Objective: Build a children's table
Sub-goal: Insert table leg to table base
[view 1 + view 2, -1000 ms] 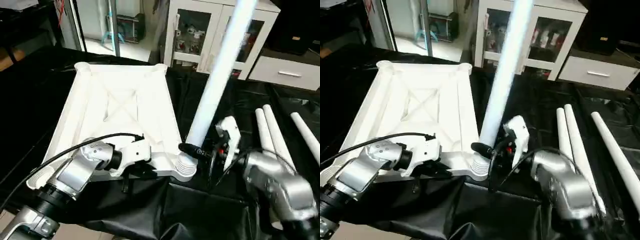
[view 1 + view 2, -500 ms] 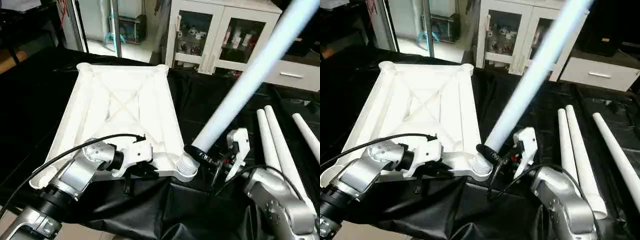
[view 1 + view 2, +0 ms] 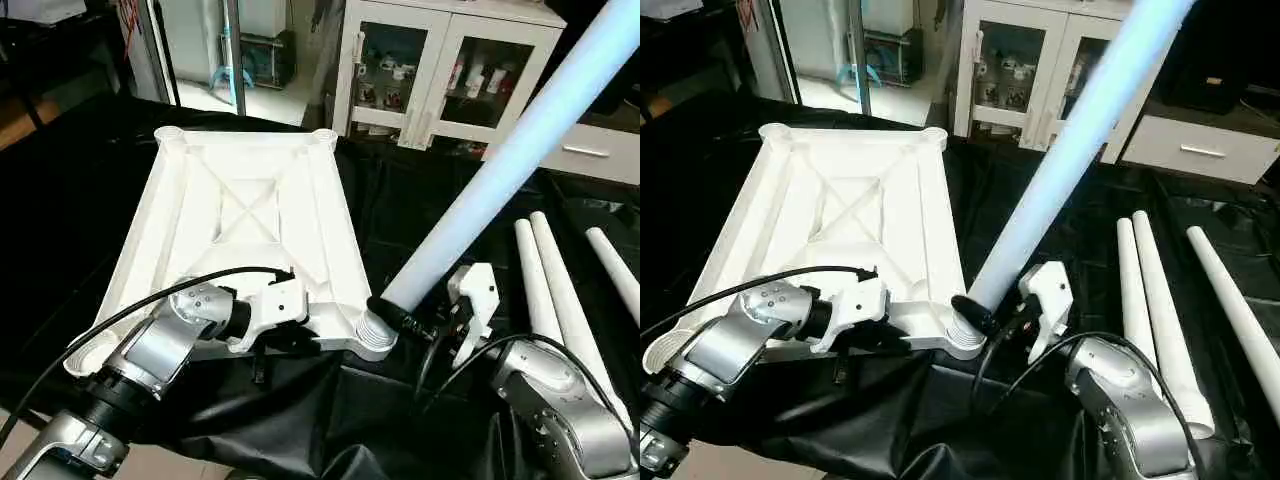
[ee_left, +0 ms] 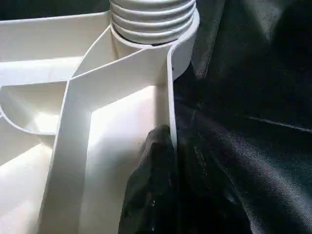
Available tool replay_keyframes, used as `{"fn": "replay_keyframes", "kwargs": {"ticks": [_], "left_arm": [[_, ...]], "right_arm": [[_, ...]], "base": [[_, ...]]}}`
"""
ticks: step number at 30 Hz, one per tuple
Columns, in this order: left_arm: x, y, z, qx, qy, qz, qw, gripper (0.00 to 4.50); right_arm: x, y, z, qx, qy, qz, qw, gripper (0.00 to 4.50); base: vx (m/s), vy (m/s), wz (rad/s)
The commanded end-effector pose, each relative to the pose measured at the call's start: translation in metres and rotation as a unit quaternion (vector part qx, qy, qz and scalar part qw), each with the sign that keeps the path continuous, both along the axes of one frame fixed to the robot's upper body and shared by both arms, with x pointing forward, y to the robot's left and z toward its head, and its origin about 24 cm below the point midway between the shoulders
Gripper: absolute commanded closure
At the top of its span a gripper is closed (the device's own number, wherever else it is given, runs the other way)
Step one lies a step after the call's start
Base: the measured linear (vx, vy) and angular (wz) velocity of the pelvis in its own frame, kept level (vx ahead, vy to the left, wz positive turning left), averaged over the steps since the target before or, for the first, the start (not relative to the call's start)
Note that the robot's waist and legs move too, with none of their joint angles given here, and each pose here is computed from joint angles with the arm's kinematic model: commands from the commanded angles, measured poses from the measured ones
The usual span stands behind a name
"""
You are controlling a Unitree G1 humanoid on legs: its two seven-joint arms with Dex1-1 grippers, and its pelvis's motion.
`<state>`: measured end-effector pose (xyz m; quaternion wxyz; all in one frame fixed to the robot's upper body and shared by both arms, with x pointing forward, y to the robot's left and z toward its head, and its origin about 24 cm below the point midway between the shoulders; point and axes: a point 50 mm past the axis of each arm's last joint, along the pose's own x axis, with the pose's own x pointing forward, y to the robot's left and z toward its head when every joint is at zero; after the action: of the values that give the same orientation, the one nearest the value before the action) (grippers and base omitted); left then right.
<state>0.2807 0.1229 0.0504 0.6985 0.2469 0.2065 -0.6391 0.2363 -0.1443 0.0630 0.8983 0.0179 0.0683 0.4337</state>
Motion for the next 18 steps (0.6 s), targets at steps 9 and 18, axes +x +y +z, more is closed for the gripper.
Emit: {"fn": "replay_keyframes", "kwargs": {"ticks": [9,18], "left_arm": [[0.006,-0.005,0.013,-0.034,-0.033,0.016,0.999,4.5],[0.006,-0.006,0.013,-0.039,-0.032,0.015,0.999,4.5]], "right_arm": [[0.001,0.003,-0.032,-0.072,0.091,0.029,0.993,2.66],[0.008,-0.002,-0.046,-0.099,0.117,0.013,0.988,2.66]], "base": [[0.0,0.0,0.0],[0.0,0.0,0.0]]}}
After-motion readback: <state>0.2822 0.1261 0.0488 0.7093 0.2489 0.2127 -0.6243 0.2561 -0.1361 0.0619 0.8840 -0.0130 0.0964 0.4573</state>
